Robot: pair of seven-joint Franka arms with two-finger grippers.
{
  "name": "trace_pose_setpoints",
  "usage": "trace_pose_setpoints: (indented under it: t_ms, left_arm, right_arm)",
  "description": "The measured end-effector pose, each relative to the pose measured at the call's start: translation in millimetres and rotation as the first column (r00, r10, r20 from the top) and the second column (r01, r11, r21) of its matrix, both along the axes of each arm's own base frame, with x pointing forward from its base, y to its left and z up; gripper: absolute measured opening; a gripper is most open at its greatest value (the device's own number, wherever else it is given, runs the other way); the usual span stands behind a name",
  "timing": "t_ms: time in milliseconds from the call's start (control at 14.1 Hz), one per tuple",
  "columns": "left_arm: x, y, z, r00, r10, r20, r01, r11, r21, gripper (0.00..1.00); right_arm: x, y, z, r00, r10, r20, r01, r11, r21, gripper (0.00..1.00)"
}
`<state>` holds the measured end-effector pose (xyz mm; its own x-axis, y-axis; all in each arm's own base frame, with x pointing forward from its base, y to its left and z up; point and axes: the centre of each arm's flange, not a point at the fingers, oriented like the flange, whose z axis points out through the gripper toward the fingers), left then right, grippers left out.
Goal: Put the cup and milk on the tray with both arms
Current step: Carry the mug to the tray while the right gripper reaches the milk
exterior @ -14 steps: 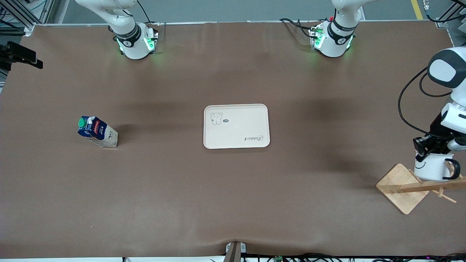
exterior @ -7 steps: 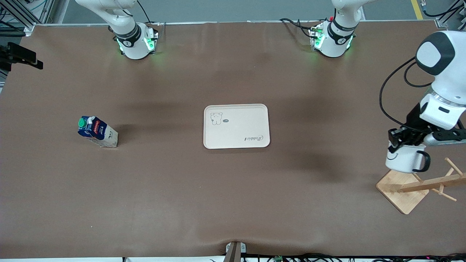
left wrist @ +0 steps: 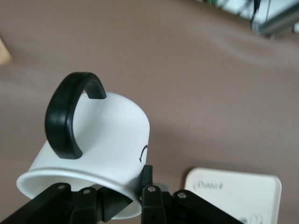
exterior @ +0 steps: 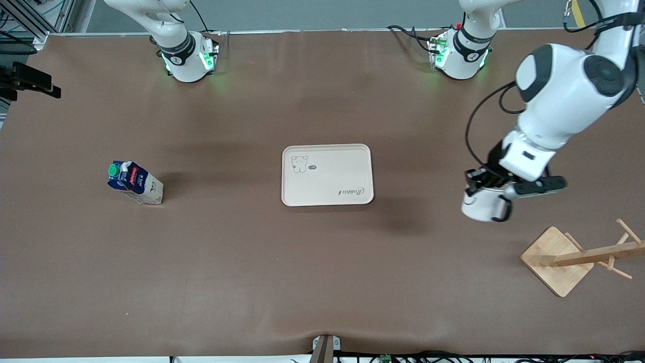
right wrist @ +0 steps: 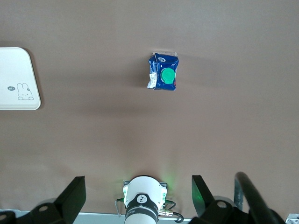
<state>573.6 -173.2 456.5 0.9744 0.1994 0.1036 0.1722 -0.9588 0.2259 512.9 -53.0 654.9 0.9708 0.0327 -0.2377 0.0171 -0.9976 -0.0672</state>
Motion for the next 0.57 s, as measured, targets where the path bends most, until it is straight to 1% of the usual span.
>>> trace_pose_setpoints:
  t_ms: [142,285,427,569]
  left_arm:
    - [-15.4,-39.8,-16.6,0.997,-0.032,-0.077,0.031,1.0,-0.001,0.09]
    - [-35.6,-83.5,-30.7,0.987,-0.035,-0.156,0.036,0.999,0.002,0.09]
    - [-56.1,-126.3,-48.2,0.972,-0.025,-0.236,0.028,1.0,0.009,0.09]
    - [-67.5,-155.4,-74.6,0.952,-0.008,-0.307,0.012,1.0,0.011,0.09]
  right_arm:
    - [2.5,-0.5,-3.5,1.0,-0.001,-0.005,0.001,1.0,0.0,1.0]
    - [6.8,-0.1,-9.6,1.0,0.001,-0.014,-0.001,1.0,0.001,1.0]
    - [11.9,0.9,-17.2,1.0,0.004,-0.025,-0.004,1.0,0.002,1.0]
    - [15.0,0.8,-22.4,0.999,0.004,-0.035,-0.004,1.0,0.002,1.0]
